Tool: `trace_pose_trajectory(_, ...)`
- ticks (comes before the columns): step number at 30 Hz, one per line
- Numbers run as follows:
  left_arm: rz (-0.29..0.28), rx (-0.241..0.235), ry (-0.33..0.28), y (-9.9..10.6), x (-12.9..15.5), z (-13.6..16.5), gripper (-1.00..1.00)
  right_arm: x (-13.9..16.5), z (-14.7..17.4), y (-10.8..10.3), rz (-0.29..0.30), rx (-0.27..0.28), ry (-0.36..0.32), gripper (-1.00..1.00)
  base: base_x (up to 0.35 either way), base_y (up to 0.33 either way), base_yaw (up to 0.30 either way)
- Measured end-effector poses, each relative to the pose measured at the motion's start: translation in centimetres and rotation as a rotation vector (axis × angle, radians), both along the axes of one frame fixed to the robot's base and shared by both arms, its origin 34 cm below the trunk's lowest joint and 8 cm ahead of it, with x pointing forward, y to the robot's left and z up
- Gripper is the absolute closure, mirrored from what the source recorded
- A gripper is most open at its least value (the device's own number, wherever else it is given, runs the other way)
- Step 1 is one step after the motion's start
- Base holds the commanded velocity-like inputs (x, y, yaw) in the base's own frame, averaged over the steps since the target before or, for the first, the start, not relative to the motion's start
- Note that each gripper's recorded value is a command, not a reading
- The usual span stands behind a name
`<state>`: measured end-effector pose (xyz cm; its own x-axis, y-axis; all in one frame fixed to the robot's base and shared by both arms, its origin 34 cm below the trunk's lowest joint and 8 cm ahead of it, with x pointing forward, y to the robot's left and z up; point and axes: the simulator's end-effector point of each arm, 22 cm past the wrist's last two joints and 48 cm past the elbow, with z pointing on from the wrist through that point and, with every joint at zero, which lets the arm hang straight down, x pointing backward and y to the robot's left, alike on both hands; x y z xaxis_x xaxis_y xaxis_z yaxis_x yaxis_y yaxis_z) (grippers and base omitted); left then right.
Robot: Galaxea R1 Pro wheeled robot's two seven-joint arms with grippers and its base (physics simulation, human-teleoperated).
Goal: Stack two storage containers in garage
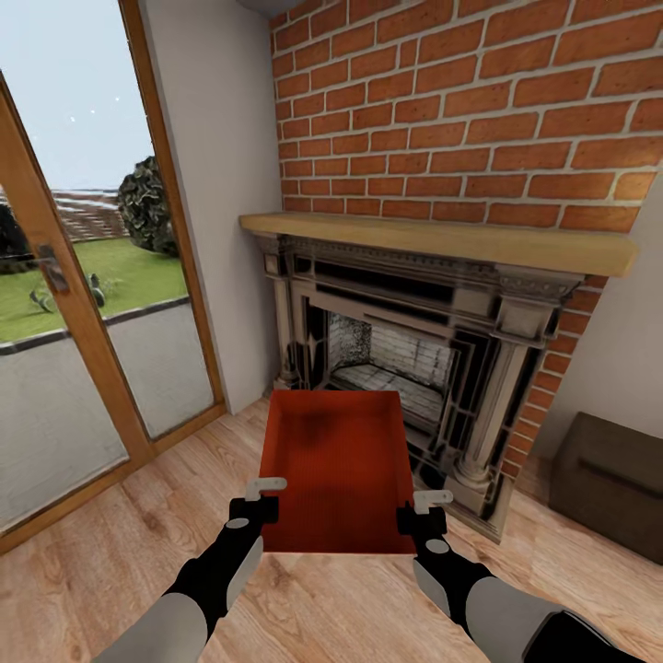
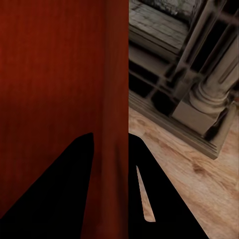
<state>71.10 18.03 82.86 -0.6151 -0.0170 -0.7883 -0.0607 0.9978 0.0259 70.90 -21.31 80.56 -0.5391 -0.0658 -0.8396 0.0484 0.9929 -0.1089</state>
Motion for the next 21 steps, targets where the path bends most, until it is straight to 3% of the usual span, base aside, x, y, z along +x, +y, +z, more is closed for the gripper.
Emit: trace_pose_trajectory(21, 0.002, -0.002, 0.003, -0.1, -0.8, 1.7, 1.0, -0.8, 1.8, -0.1, 0.001, -0.003, 0.003, 1.0, 0.0, 0.0, 0.0)
